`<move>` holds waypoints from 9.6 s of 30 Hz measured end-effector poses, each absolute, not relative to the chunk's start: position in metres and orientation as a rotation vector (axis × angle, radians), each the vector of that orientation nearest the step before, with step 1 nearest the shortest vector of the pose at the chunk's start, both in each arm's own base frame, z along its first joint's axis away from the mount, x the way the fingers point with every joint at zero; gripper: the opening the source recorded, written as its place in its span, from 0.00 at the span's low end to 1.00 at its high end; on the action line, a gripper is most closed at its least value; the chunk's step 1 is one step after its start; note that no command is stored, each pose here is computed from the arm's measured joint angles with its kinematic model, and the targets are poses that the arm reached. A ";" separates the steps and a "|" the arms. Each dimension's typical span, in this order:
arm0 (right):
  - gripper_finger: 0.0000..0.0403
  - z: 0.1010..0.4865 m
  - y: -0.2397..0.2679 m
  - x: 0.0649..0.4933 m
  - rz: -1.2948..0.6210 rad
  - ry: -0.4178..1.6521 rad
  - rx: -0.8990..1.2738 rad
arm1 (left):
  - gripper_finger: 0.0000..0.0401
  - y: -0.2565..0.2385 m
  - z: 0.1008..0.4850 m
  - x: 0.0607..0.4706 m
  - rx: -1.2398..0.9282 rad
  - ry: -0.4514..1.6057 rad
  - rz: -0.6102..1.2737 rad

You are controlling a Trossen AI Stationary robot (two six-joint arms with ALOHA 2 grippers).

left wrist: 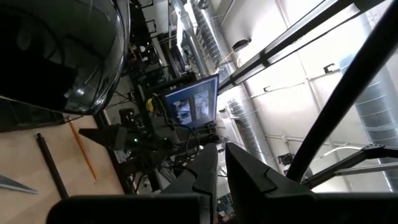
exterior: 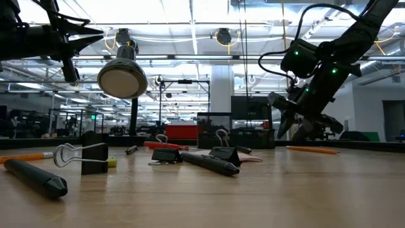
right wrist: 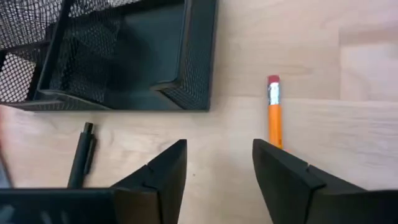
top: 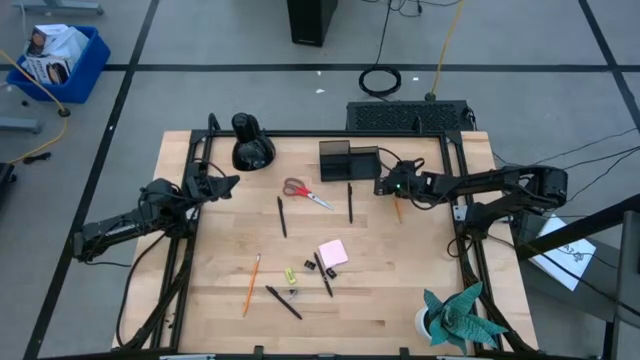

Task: Pick and place office supplies into organizer
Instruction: Put the orange pencil into the black desk organizer

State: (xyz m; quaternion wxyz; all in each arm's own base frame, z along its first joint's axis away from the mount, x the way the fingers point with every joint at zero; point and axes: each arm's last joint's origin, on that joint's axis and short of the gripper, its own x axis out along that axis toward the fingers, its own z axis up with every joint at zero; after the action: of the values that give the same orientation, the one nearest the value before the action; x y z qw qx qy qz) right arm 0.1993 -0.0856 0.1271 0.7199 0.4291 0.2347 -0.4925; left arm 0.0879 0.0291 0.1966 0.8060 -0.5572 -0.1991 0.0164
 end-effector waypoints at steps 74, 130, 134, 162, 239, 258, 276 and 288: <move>0.33 0.105 -0.127 0.222 -1.227 0.886 0.685 | 0.09 0.031 0.191 0.089 -1.379 -0.414 0.069; 0.00 0.134 -0.098 0.196 -1.083 0.845 0.658 | 0.09 0.032 0.187 0.090 -1.367 -0.397 0.113; 0.00 0.132 -0.088 0.197 -0.932 0.943 0.786 | 0.09 0.032 0.188 0.090 -1.366 -0.398 0.113; 0.60 0.183 -0.039 0.184 -0.669 0.721 1.103 | 0.09 0.033 0.185 0.090 -1.319 -0.408 0.181; 0.39 0.050 0.001 0.137 -1.121 0.443 0.351 | 0.09 0.035 0.174 0.091 -1.378 -0.348 0.282; 0.05 0.043 0.001 0.140 -1.164 0.326 0.425 | 0.09 0.035 0.175 0.090 -1.383 -0.360 0.292; 0.03 0.059 0.004 0.151 -1.041 0.331 0.433 | 0.09 0.035 0.175 0.091 -1.283 -0.338 0.302; 0.03 0.074 0.006 0.162 -0.952 0.262 0.432 | 0.09 0.035 0.175 0.090 -1.288 -0.347 0.309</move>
State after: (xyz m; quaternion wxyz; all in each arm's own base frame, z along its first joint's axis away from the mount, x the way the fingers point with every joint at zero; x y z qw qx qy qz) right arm 0.1622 0.0062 0.0740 0.8583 0.2056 0.1248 -0.4533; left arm 0.0904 0.0350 0.1747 0.7747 -0.5948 -0.1602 0.1429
